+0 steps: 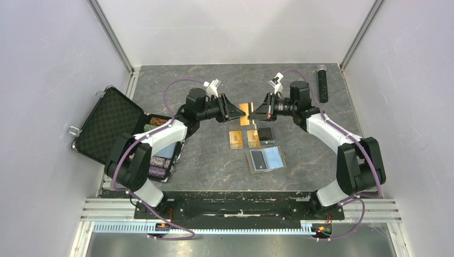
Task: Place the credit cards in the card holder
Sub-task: Insert the credit card into the card holder.
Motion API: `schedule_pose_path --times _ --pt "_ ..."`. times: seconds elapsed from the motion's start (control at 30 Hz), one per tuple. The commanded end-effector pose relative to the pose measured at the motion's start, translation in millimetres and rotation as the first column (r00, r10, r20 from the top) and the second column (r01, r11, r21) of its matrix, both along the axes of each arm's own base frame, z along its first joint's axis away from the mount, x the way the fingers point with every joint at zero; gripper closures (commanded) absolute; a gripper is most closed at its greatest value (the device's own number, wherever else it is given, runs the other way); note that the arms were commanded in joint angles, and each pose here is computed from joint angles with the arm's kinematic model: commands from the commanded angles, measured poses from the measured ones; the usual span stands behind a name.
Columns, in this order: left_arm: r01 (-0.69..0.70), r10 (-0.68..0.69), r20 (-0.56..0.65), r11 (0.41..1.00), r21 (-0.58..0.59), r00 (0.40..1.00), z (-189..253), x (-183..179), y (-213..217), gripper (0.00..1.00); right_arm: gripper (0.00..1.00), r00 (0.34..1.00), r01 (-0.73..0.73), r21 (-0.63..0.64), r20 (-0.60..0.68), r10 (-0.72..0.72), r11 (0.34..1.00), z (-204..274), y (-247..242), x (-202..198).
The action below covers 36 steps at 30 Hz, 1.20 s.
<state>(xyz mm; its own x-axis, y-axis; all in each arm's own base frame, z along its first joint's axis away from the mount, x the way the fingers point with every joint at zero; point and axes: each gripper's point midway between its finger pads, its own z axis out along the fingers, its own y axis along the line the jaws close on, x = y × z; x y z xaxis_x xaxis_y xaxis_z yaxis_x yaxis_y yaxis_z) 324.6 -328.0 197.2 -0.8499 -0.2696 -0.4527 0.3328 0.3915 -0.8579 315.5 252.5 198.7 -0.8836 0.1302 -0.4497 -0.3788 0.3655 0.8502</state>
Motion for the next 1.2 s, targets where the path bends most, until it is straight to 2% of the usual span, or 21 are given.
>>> schedule_pose_path --times 0.0,0.13,0.17,0.2,0.33,0.5,0.53,0.57,0.7,0.8,0.87,1.0,1.17 --pt "0.000 0.002 -0.035 0.999 0.047 0.999 -5.3 -7.5 -1.8 0.57 1.00 0.992 -0.082 0.079 0.105 0.074 0.994 34.6 9.4 -12.0" --pt "0.002 0.000 -0.034 0.998 0.059 0.999 -6.7 -8.5 -0.5 0.57 1.00 0.991 -0.083 0.087 0.108 0.074 0.993 37.8 9.6 -12.9" --pt "0.006 -0.004 -0.030 0.999 0.051 1.000 -5.1 -8.7 -1.3 0.57 1.00 0.928 -0.118 0.142 0.369 0.057 0.983 127.8 -3.7 -58.9" --pt "0.010 -0.009 -0.023 0.999 0.039 1.000 -2.7 -8.9 -2.3 0.58 1.00 0.991 -0.090 0.094 0.103 0.080 0.991 36.9 9.7 -15.1" --pt "0.039 -0.038 0.023 0.997 -0.059 0.999 15.4 -11.7 -8.4 0.65 1.00 0.993 -0.092 0.092 0.079 0.085 0.991 26.4 9.2 -18.3" --pt "0.080 -0.071 0.064 0.987 -0.142 0.995 31.3 -18.0 -11.9 0.90 0.94 0.995 -0.084 0.082 0.060 0.079 0.993 16.4 7.8 -20.8" --pt "0.087 -0.078 0.067 0.986 -0.144 0.995 32.1 -19.3 -12.4 0.96 0.90 0.996 -0.080 0.079 0.054 0.076 0.994 13.5 7.6 -20.5" --pt "0.089 -0.080 0.066 0.986 -0.144 0.995 32.1 -19.8 -12.5 0.98 0.85 0.996 -0.076 0.076 0.051 0.072 0.994 11.4 7.1 -20.4" --pt "0.085 -0.078 0.055 0.988 -0.127 0.995 27.6 -21.7 -11.0 0.98 0.60 0.998 -0.047 0.043 0.039 0.046 0.998 -1.9 2.3 -19.6" --pt "0.067 -0.064 0.037 0.994 -0.082 0.997 18.4 -22.7 -7.7 0.98 0.46 1.000 0.000 -0.056 0.028 0.001 0.998 -22.7 -9.5 -17.4" --pt "0.042 -0.042 0.016 0.999 -0.034 0.999 8.1 -23.2 -4.1 0.98 0.37 0.999 0.036 -0.168 -0.003 -0.037 0.985 -45.6 -24.7 -19.3" --pt "0.001 0.001 -0.039 0.998 0.061 0.999 -15.5 -29.1 -0.5 0.98 0.26 0.993 0.102 -0.381 -0.013 -0.115 0.919 -81.4 -61.1 -21.6" --pt "0.015 -0.005 -0.081 0.993 0.116 0.997 -37.1 -47.5 -10.0 0.98 0.18 0.977 0.178 -0.559 -0.001 -0.215 0.810 -108.5 -108.8 -32.9"
